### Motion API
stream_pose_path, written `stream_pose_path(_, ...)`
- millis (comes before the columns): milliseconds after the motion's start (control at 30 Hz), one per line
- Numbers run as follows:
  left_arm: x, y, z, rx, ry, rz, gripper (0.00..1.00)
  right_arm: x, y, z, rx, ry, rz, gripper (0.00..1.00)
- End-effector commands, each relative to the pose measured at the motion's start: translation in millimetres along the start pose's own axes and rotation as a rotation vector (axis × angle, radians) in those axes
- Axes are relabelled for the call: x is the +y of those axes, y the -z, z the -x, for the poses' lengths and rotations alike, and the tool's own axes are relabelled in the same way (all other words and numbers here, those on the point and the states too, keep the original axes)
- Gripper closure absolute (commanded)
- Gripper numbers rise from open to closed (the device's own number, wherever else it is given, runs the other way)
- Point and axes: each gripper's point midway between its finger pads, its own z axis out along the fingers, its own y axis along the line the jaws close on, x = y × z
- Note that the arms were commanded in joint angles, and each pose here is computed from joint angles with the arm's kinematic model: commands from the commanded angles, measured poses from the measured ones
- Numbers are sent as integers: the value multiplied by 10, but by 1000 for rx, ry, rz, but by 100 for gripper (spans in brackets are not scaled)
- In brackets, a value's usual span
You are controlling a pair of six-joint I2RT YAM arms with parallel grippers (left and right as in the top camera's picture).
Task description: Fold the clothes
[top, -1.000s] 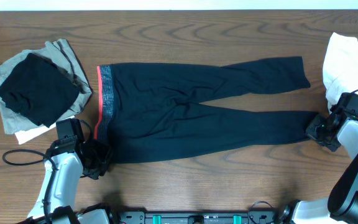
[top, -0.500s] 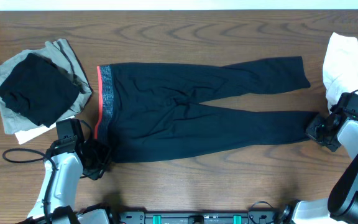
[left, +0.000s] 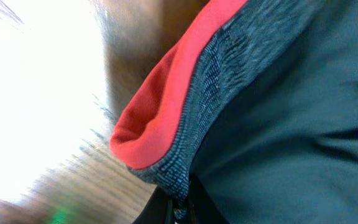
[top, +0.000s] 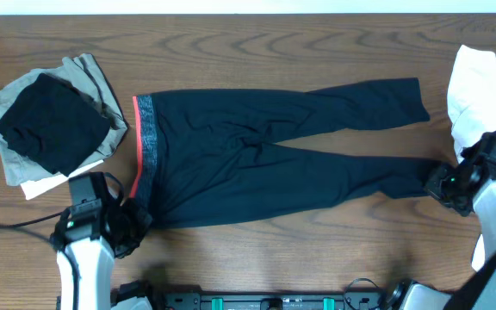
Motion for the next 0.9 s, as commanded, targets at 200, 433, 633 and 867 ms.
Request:
stream_pose_path(200, -91, 705, 186, -262, -92, -39, 94, -108, 735, 178, -212, -57, 9, 99)
stream_pose_path(433, -157, 1073, 174, -308, -128, -47, 94, -288, 1120, 166, -268, -122, -21, 99)
stream_pose_path(633, -266, 1214, 318, -376, -141, -75, 94, -269, 1380, 322, -318, -131, -12, 99)
stream_pose_path(867, -472, 1102, 720, -414, -100, -98, 94, -136, 1308, 553, -294, -98, 1, 99)
